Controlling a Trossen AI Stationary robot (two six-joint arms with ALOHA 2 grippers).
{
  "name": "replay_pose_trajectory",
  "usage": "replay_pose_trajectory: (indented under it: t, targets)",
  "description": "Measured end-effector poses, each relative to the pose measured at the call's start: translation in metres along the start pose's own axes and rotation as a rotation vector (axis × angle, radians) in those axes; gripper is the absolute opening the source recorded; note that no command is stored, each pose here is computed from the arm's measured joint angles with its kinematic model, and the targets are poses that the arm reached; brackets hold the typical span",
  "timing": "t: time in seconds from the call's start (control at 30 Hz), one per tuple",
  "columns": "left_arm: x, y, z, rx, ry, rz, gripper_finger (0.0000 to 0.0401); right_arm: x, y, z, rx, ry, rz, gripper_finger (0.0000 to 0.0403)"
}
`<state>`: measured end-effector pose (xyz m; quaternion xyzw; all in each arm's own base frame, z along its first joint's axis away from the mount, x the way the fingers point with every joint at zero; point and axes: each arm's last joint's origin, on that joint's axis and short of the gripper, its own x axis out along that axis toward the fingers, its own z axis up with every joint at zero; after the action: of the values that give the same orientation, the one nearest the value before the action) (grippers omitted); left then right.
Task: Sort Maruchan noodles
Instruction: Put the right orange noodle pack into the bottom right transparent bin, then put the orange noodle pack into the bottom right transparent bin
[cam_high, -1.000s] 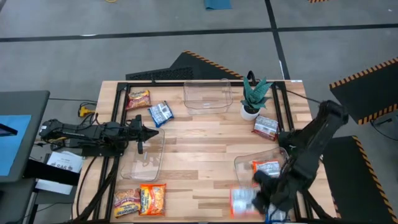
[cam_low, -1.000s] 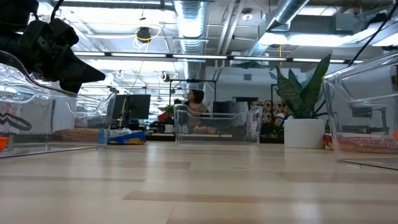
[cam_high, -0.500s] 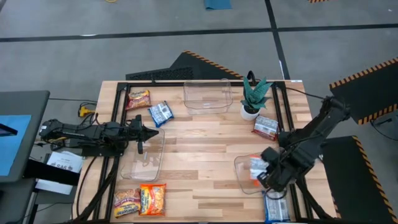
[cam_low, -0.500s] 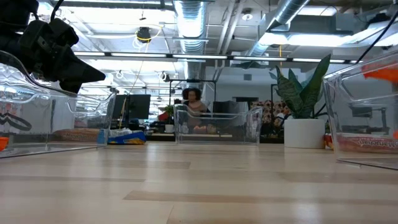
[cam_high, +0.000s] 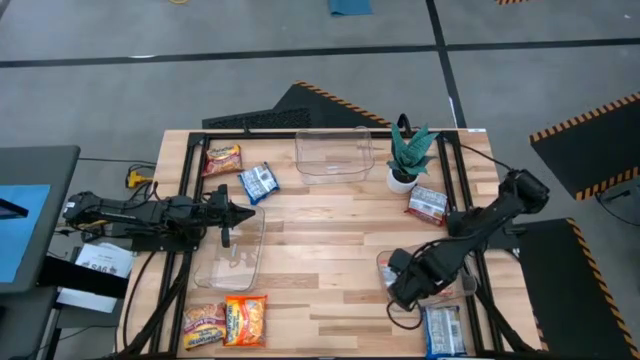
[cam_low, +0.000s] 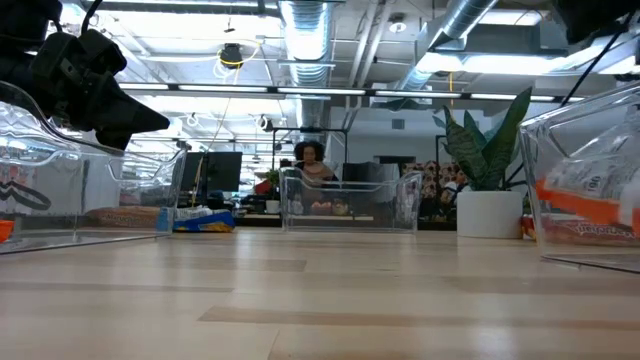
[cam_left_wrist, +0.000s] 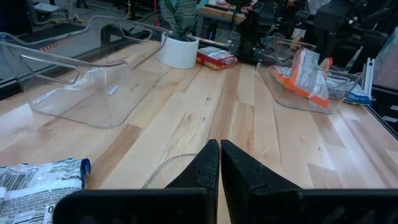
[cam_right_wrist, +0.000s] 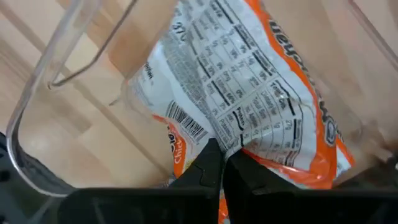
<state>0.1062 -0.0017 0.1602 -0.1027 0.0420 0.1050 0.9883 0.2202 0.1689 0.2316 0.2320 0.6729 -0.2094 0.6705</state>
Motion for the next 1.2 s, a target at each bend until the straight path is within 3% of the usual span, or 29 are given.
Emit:
replay_pose_trajectory:
  t: [0.23,0.57,0.7,0.87,1.03,1.2]
  targets:
    - [0.0,0.0,0.0,0.0,0.0,0.0,0.0,-0.002,-0.001,0.005,-0.009,0.0,0.024,0.0101]
    - [0.0,0.0,0.0,0.001,0.0,0.0,0.0,-0.05,-0.026,-0.01,0.066,-0.054,0.213,0.0241]
    - [0.0,0.0,0.0,0.0,0.0,0.0,0.0,-0.07,-0.021,-0.016,0.119,-0.232,0.407,0.0267]
    - [0.0,0.0,0.0,0.0,0.0,0.0,0.0,-0.089,0.002,-0.002,0.213,-0.589,0.652,0.027]
    - [0.0,0.0,0.0,-0.011,-0.002,-0.001,0.0,-0.098,0.022,0.026,0.246,-0.848,0.764,0.027]
    - [0.0,-0.003,0.008,-0.312,-0.06,-0.07,0.0,-0.104,0.019,0.048,0.272,-0.918,0.786,0.027]
